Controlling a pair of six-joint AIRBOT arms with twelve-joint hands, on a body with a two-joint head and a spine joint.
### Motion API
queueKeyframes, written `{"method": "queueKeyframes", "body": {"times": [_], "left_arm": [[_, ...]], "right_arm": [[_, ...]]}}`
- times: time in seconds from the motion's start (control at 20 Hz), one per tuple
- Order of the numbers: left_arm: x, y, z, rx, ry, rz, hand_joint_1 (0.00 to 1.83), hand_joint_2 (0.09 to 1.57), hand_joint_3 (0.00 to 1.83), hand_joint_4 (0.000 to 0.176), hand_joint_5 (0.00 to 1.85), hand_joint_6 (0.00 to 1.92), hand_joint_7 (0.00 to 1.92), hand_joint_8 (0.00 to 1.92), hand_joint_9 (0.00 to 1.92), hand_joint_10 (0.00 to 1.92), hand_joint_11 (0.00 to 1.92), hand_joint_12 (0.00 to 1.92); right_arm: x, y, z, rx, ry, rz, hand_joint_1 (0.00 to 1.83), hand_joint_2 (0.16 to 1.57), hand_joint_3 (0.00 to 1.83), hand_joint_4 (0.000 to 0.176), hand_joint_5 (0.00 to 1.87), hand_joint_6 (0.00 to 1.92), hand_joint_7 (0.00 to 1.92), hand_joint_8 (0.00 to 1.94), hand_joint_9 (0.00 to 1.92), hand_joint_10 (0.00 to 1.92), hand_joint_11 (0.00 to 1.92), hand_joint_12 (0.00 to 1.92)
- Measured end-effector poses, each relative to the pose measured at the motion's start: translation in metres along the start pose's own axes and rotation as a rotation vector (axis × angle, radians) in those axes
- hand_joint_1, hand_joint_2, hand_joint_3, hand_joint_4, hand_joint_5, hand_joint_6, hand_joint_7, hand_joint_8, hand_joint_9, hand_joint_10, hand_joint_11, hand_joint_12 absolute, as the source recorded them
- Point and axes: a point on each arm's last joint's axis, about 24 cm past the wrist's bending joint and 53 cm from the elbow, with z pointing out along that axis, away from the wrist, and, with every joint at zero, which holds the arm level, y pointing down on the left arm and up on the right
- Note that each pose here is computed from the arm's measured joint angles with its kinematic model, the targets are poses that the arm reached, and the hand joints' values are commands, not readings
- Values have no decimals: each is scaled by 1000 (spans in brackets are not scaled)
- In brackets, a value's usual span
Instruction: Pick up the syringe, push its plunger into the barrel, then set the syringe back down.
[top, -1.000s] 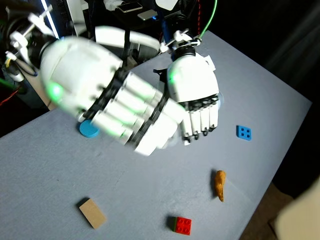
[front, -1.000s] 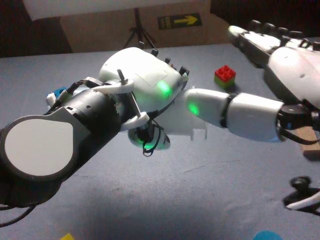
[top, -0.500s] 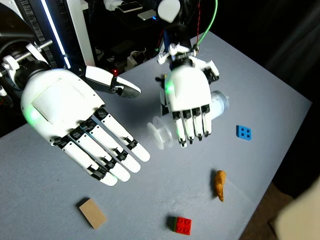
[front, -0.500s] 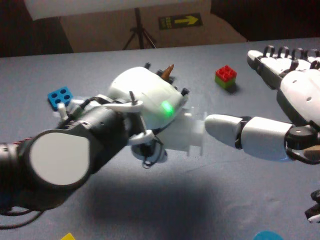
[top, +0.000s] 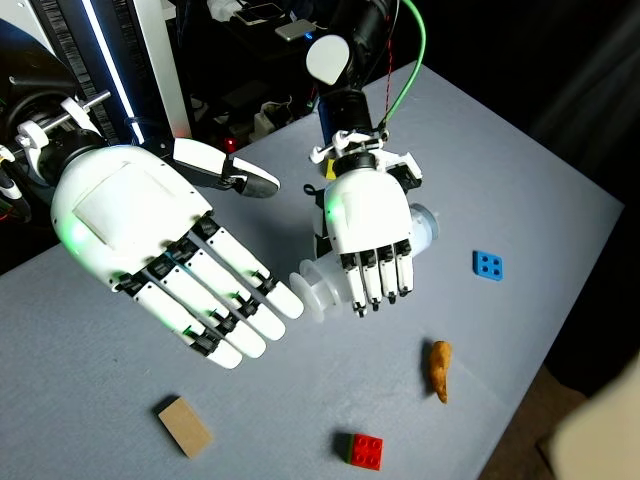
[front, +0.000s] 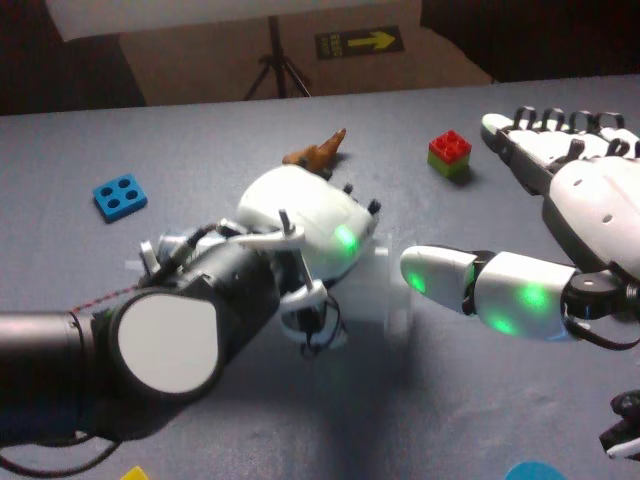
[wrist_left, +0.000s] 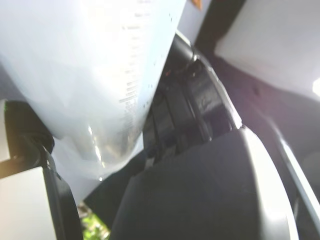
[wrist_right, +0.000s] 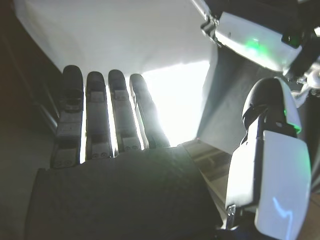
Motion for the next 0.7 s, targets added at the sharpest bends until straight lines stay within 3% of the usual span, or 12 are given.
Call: {"method": "queueKeyframes", "body": {"times": [0.2, 0.35, 0.6, 0.65, 0.7], "left_arm": [[7, 5, 2, -12, 6, -5, 1354, 1205, 0, 0, 816, 1055, 754, 1344, 748, 1570, 676, 1599], [5, 5, 3, -13, -2, -10, 1354, 1204, 0, 0, 805, 1071, 758, 1340, 759, 1554, 709, 1564], [5, 6, 3, -17, -5, -14, 1326, 1231, 2, 0, 757, 1192, 731, 1393, 702, 1596, 561, 1612], [5, 6, 3, -17, -5, -16, 1156, 1277, 0, 0, 663, 1399, 701, 1470, 548, 1354, 470, 1615], [5, 6, 3, -17, -5, -16, 1156, 1277, 0, 0, 663, 1399, 701, 1470, 548, 1354, 470, 1615]], "right_arm": [[2, 7, -2, -65, -7, -23, 161, 885, 1, 0, 141, 1, 152, 1, 144, 1, 0, 645], [1, 7, -3, -69, -10, -20, 167, 885, 0, 0, 153, 2, 158, 1, 146, 0, 0, 603], [-1, 10, -4, -86, -20, -17, 194, 884, 0, 0, 144, 0, 139, 0, 131, 1, 0, 599], [-1, 10, -4, -91, -22, -17, 164, 882, 0, 0, 149, 4, 151, 4, 142, 4, 0, 625], [-1, 10, -5, -97, -24, -26, 164, 882, 0, 0, 149, 4, 151, 4, 142, 4, 0, 625]]}}
